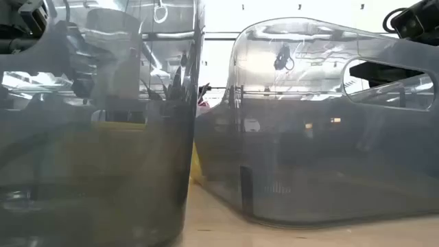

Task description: Stack baskets on shelf by color

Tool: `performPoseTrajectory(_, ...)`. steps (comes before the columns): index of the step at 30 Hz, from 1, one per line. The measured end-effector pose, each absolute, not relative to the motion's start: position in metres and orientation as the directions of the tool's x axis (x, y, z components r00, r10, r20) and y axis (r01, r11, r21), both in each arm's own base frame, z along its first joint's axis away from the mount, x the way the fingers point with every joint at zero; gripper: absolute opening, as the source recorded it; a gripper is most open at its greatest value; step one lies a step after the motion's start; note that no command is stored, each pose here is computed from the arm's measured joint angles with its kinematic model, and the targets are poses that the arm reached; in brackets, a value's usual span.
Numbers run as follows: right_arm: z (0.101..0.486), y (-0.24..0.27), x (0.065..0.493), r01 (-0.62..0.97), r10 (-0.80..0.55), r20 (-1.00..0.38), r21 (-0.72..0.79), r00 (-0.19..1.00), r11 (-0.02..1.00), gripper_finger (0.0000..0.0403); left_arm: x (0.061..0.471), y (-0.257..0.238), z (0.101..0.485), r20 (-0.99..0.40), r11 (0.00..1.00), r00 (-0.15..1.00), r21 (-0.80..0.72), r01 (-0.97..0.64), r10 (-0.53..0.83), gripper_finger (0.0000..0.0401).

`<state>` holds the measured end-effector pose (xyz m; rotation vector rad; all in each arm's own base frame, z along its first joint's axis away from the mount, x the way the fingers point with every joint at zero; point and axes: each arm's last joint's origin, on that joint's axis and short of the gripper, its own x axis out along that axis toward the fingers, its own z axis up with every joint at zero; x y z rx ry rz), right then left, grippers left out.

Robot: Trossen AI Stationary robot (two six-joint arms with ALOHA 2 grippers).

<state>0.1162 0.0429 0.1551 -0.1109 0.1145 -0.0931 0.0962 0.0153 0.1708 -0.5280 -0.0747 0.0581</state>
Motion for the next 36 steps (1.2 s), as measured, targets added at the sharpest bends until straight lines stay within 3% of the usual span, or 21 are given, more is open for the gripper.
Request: performPoseTrajectory(36, 0.1551, 0.0429, 0.1162, 0.086, -0.099, -0.108, -0.115, 0.989, 0.99, 0.0014, 0.0962, 0.0153, 0.1708, 0.057, 0.862, 0.996, -0.505, -0.036, 0.075, 0.0033)
